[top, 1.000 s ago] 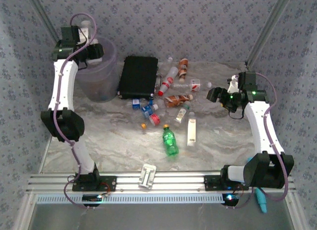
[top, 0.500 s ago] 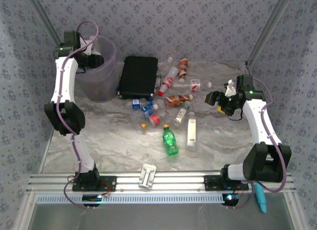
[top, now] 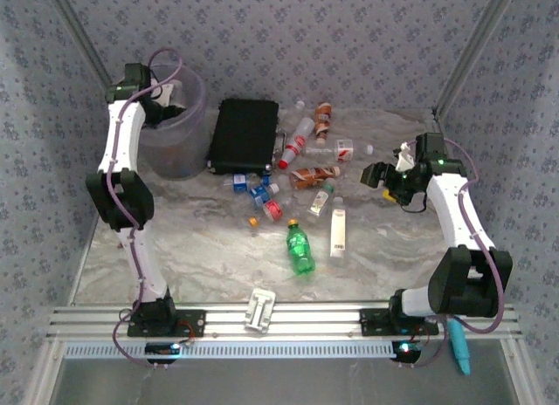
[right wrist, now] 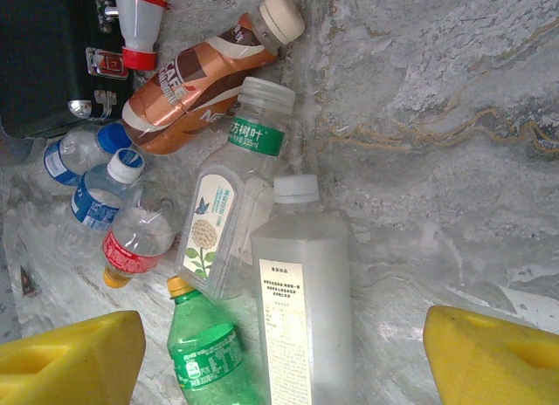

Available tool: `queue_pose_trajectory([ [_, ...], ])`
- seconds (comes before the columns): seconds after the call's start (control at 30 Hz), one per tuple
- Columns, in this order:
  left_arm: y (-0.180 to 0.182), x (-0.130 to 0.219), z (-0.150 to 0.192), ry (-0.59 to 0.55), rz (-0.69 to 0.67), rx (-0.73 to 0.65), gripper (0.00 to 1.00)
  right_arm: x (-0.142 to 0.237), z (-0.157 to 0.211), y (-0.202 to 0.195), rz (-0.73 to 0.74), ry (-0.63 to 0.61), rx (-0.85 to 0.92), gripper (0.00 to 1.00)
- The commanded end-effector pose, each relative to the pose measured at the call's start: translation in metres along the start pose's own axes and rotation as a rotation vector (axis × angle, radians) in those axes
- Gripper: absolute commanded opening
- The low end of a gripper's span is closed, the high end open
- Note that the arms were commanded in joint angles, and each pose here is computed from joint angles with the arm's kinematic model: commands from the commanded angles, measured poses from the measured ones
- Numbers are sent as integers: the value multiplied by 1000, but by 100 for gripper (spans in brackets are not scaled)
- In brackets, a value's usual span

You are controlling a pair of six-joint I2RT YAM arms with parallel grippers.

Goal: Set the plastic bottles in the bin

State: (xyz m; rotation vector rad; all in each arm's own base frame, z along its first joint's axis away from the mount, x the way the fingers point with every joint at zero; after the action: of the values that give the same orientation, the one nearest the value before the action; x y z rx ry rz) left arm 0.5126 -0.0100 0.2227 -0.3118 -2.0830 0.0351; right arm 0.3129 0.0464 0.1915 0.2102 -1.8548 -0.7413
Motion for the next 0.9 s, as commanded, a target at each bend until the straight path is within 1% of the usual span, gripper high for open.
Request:
queue_pose_trajectory([
  [0.0,-7,-13,11,44,38,-19,16,-1,3,-6,18,12,6,85],
  [0.03,-7,-14,12,44,42,-19,22,-1,3,-6,22,10,7,85],
  [0.07,-8,-15,12,44,49,-17,32,0,3,-6,25,7,9,85],
  [0.1,-9,-16,12,43,53,-15,47,0,3,-7,26,8,9,85],
  [0.13,-10,-16,12,40,56,-17,57,0,2,-7,27,6,8,85],
  [0.17,-10,-16,11,39,56,-18,64,0,2,-6,26,6,6,85],
  [0.27,-12,-15,10,33,60,-20,81,1,2,-5,22,3,3,85],
  [0.37,-14,-12,8,26,60,-22,94,1,1,-6,26,0,1,85],
  [0.43,-15,-10,6,18,56,-24,99,1,1,-6,27,-2,-4,85],
  [0.67,-20,12,-7,-36,41,-39,100,2,-1,-5,38,-13,-15,85],
  [0.87,-24,49,-26,-117,5,-54,100,0,1,-2,72,-26,-8,85],
])
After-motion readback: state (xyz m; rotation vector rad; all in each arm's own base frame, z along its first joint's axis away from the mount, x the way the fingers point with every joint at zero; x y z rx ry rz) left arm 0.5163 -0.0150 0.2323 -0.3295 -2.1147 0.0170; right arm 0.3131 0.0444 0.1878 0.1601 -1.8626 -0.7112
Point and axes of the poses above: each hand's point on the last joint's axis, 136 mm out from that joint toward the fingers, its own x axis back along the fingers, its own y axis along the line the jaws close on, z = x × y, the point moved 2 cm from there along x, back along the fingers, and after that the axes turned 5 degrees about -x, right-handed, at the moved point
